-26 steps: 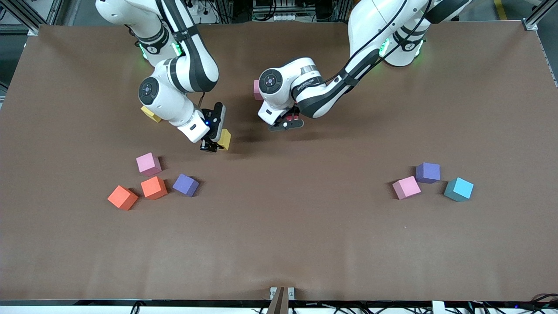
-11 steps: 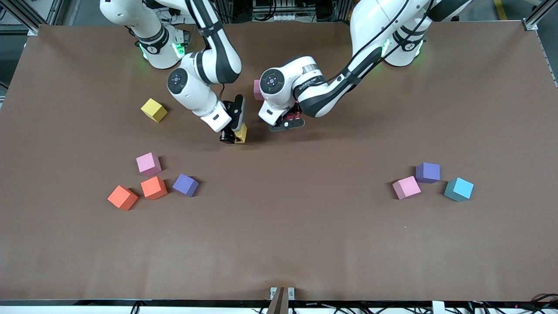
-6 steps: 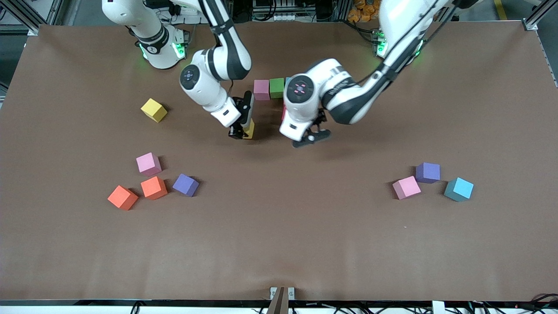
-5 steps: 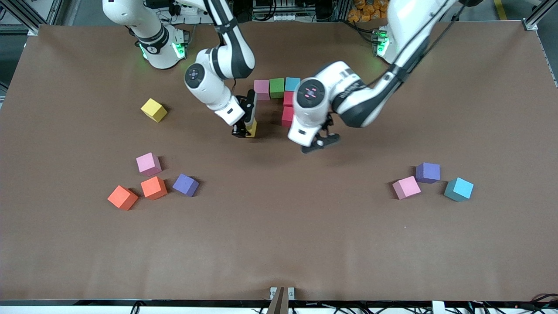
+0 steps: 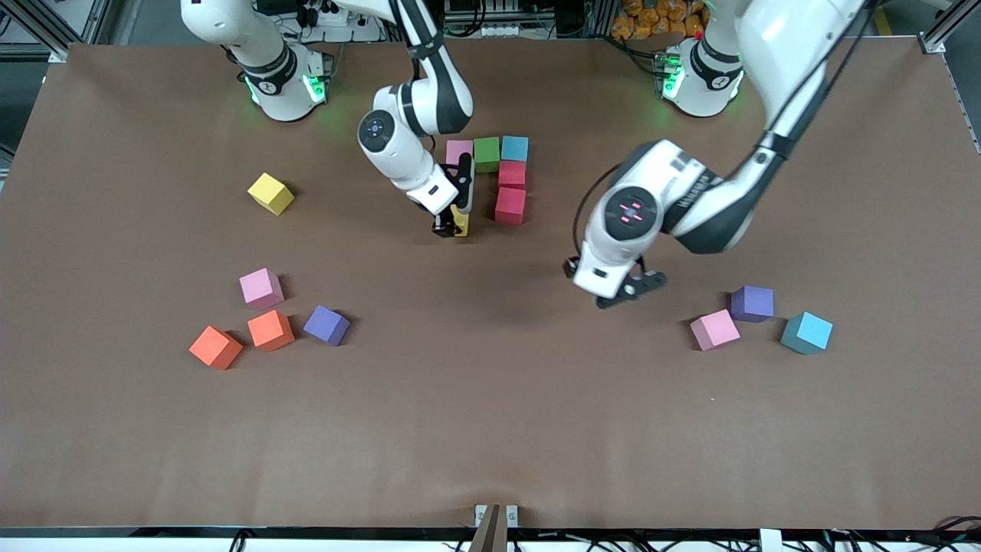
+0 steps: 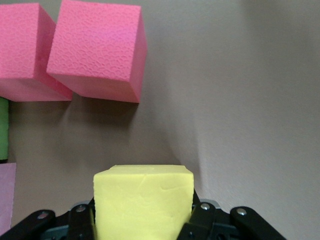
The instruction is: Form number 2 with 11 blocks
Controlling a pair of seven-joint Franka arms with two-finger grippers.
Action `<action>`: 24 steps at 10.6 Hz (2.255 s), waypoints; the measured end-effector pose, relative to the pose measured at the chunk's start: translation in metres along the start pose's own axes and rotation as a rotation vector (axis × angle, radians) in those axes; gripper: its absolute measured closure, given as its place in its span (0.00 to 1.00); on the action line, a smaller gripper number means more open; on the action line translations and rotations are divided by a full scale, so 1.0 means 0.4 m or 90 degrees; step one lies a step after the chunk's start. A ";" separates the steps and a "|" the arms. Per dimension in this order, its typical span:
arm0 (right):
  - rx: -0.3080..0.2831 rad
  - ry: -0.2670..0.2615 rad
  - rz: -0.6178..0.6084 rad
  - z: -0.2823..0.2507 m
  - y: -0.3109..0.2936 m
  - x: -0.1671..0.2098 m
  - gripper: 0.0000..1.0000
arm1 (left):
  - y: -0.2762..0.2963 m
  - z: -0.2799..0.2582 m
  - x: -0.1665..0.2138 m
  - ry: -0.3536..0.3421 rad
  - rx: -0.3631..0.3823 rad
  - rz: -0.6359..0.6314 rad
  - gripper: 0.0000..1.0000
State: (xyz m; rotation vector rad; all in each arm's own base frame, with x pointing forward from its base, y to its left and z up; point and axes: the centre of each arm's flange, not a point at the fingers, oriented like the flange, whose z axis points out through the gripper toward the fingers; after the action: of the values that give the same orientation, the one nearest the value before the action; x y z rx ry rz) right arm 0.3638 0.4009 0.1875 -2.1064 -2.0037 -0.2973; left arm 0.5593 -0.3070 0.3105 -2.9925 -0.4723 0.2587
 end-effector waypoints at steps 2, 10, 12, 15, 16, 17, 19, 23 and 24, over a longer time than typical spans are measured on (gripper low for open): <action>0.000 -0.001 -0.003 0.009 -0.007 0.006 0.40 | -0.117 -0.014 0.110 -0.002 -0.011 0.030 0.00; -0.018 0.020 0.025 0.035 -0.074 0.069 0.40 | -0.374 0.029 0.316 0.015 -0.015 0.040 0.00; -0.018 0.023 0.034 0.039 -0.086 0.081 0.40 | -0.396 0.077 0.349 0.009 -0.035 0.026 0.00; -0.022 0.026 0.050 0.045 -0.103 0.095 0.40 | -0.388 0.143 0.367 -0.001 -0.057 0.025 0.00; -0.024 0.027 0.053 0.046 -0.107 0.098 0.40 | -0.385 0.154 0.370 0.003 -0.057 0.029 0.00; -0.025 0.027 0.055 0.047 -0.109 0.100 0.40 | -0.388 0.162 0.375 0.011 -0.049 0.035 0.00; -0.027 0.028 0.057 0.048 -0.111 0.101 0.40 | -0.403 0.175 0.385 0.018 -0.035 0.050 0.00; -0.028 0.032 0.065 0.056 -0.133 0.126 0.40 | -0.443 0.218 0.410 0.012 -0.028 0.088 0.00; -0.029 0.033 0.065 0.057 -0.134 0.128 0.40 | -0.444 0.225 0.411 0.011 -0.029 0.090 0.00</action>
State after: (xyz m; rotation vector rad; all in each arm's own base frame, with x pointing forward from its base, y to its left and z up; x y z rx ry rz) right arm 0.3126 0.4590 0.1817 -2.1977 -1.8701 -0.3788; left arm 0.6446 -0.0808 0.2198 -3.0743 -0.2680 0.2374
